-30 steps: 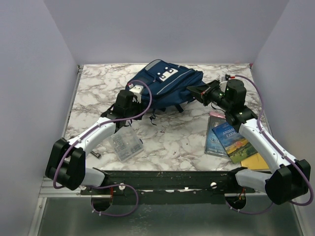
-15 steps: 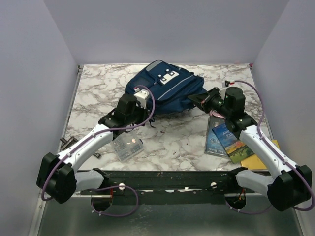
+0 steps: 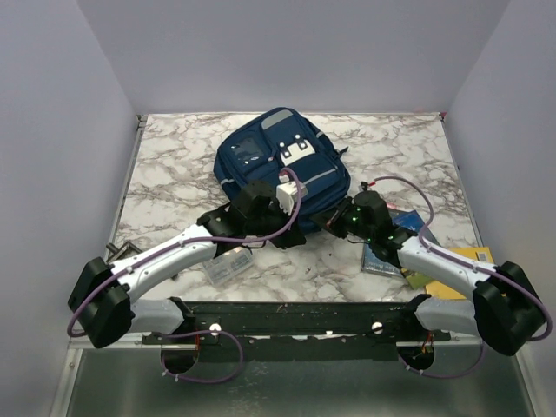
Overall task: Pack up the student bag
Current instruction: Place the student bag at the center of the board.
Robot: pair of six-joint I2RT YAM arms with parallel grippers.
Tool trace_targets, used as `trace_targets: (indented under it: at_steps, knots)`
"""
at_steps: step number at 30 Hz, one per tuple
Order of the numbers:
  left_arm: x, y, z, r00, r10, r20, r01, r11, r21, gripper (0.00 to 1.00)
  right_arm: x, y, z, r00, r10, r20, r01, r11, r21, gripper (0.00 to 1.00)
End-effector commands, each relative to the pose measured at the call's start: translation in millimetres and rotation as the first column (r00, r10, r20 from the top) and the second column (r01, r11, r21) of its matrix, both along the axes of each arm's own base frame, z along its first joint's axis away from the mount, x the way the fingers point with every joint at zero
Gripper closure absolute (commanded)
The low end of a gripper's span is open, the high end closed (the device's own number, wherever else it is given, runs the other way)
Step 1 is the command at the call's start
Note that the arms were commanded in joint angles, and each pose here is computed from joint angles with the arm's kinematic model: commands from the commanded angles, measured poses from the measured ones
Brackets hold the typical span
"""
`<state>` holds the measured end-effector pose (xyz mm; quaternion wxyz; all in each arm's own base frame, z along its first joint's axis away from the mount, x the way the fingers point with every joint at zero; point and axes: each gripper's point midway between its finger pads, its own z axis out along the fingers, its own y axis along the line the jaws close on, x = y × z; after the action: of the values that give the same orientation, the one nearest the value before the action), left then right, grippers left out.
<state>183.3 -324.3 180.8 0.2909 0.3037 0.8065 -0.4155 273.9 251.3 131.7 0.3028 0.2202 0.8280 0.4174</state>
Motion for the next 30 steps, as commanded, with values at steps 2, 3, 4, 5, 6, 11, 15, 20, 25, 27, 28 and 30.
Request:
trace_targets:
  at_steps: [2, 3, 4, 5, 6, 11, 15, 20, 25, 27, 28, 30]
  knots:
    - [8.2, -13.1, 4.8, 0.999, 0.007, -0.035, -0.008, 1.0, -0.03, 1.0, 9.6, -1.8, -8.4, 0.996, -0.068, 0.052, 0.07, 0.997, -0.031, 0.95]
    - [11.9, -7.9, 3.6, 0.999, 0.033, -0.017, -0.033, 0.999, -0.017, 1.0, 6.6, -5.5, -12.5, 0.997, -0.06, 0.048, 0.063, 0.996, -0.064, 0.88]
    - [16.2, -1.2, 3.4, 0.998, 0.061, -0.006, -0.061, 0.998, -0.004, 1.0, 2.1, -10.0, -18.1, 0.998, -0.048, 0.037, 0.052, 0.993, -0.103, 0.8]
    - [19.1, 6.1, 5.5, 0.997, 0.081, 0.002, -0.081, 0.997, 0.001, 0.99, -2.6, -14.7, -21.9, 0.999, -0.035, 0.036, 0.04, 0.99, -0.138, 0.75]
    - [24.1, 15.6, 7.4, 0.995, 0.104, 0.002, -0.104, 0.995, 0.009, 0.94, -8.3, -19.9, -28.3, 0.999, -0.023, 0.023, 0.027, 0.985, -0.172, 0.67]
    - [53.9, 69.3, 29.2, 0.968, 0.249, 0.038, -0.249, 0.968, 0.008, 0.57, -37.3, -43.5, -48.4, 0.997, 0.064, -0.035, -0.072, 0.94, -0.334, 0.43]
    - [78.9, 107.8, 58.6, 0.913, 0.372, 0.169, -0.374, 0.927, -0.022, 0.36, -54.0, -43.1, -43.0, 0.99, 0.133, -0.045, -0.14, 0.925, -0.355, 0.33]
    - [107.0, 140.1, 85.5, 0.803, 0.498, 0.327, -0.524, 0.852, -0.012, 0.29, -69.7, -9.7, -21.6, 0.961, 0.275, 0.023, -0.229, 0.841, -0.49, 0.26]
    - [117.7, 161.6, 73.1, 0.738, 0.568, 0.364, -0.614, 0.789, 0.013, 0.27, -74.4, 41.9, -5.5, 0.877, 0.473, 0.085, -0.297, 0.674, -0.676, 0.25]
    - [116.4, 170.0, 70.5, 0.718, 0.596, 0.359, -0.641, 0.767, 0.008, 0.27, -74.2, 65.1, 1.2, 0.811, 0.57, 0.133, -0.311, 0.613, -0.727, 0.26]
    - [116.6, 176.8, 69.7, 0.693, 0.622, 0.365, -0.669, 0.743, 0.005, 0.27, -73.0, 74.1, 2.0, 0.776, 0.61, 0.162, -0.301, 0.583, -0.754, 0.28]
    - [115.8, 189.6, 73.2, 0.636, 0.672, 0.379, -0.719, 0.695, -0.027, 0.25, -65.0, 85.8, 1.5, 0.679, 0.694, 0.239, -0.257, 0.529, -0.809, 0.31]
